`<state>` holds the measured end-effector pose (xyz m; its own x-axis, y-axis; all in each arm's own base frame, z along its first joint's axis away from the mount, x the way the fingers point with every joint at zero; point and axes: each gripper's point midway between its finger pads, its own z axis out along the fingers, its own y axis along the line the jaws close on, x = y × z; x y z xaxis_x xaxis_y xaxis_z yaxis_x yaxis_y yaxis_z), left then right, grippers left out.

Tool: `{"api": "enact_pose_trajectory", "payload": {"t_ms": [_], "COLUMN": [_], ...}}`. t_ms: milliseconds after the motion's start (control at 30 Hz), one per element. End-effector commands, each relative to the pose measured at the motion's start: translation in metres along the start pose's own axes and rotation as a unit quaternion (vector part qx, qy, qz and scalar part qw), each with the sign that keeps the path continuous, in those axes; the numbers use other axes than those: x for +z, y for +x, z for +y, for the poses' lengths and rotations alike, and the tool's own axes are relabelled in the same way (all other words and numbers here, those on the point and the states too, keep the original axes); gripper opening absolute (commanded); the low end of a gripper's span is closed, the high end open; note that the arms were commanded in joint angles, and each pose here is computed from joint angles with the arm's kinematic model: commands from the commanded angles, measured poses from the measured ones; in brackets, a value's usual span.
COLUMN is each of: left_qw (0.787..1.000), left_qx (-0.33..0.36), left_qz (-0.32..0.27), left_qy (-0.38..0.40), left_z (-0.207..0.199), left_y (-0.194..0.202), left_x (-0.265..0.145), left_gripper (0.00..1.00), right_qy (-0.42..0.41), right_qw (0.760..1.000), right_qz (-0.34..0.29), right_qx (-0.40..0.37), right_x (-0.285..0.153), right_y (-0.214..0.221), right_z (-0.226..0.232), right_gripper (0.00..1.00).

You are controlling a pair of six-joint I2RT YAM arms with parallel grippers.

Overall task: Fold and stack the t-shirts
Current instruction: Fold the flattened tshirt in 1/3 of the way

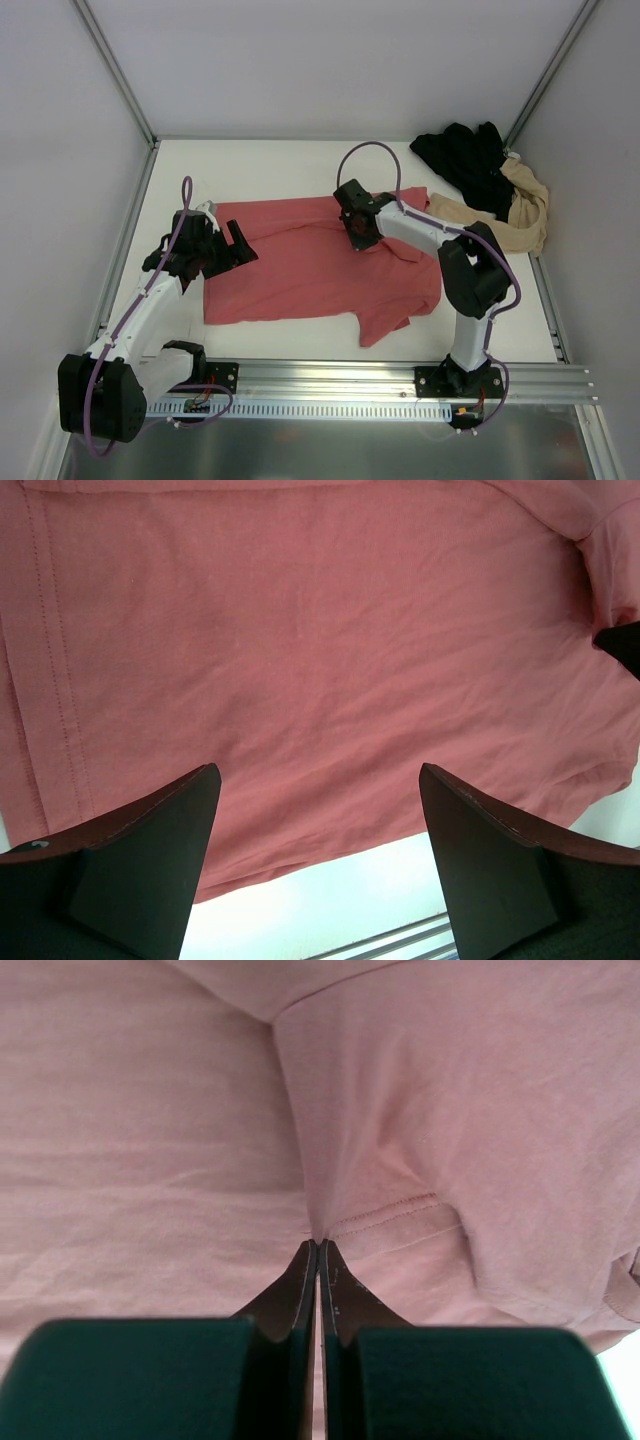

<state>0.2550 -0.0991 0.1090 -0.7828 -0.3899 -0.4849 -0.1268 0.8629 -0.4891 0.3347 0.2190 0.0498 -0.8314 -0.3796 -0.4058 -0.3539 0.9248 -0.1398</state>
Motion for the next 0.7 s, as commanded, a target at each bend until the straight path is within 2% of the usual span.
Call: {"api": "enact_pose_trajectory", "payload": {"t_ms": [0,667], "left_qw": [1.0,1.0], "left_qx": [0.014,0.015], "left_qz": [-0.008,-0.004], "left_qy": [0.02,0.022], "left_z": [-0.01,-0.011], "left_y": [-0.006,-0.004], "left_x": [-0.001,-0.001], "left_gripper": [0.82,0.83], "right_qy": [-0.018,-0.029], "right_qw": [1.0,0.999], "right_qz": [-0.024,-0.042], "right_qx": [0.008,0.001], "right_x": [-0.026,-0.045], "right_y": [-0.015,-0.03], "right_z": [0.008,0.016], "right_gripper": [0.0,0.0]}}
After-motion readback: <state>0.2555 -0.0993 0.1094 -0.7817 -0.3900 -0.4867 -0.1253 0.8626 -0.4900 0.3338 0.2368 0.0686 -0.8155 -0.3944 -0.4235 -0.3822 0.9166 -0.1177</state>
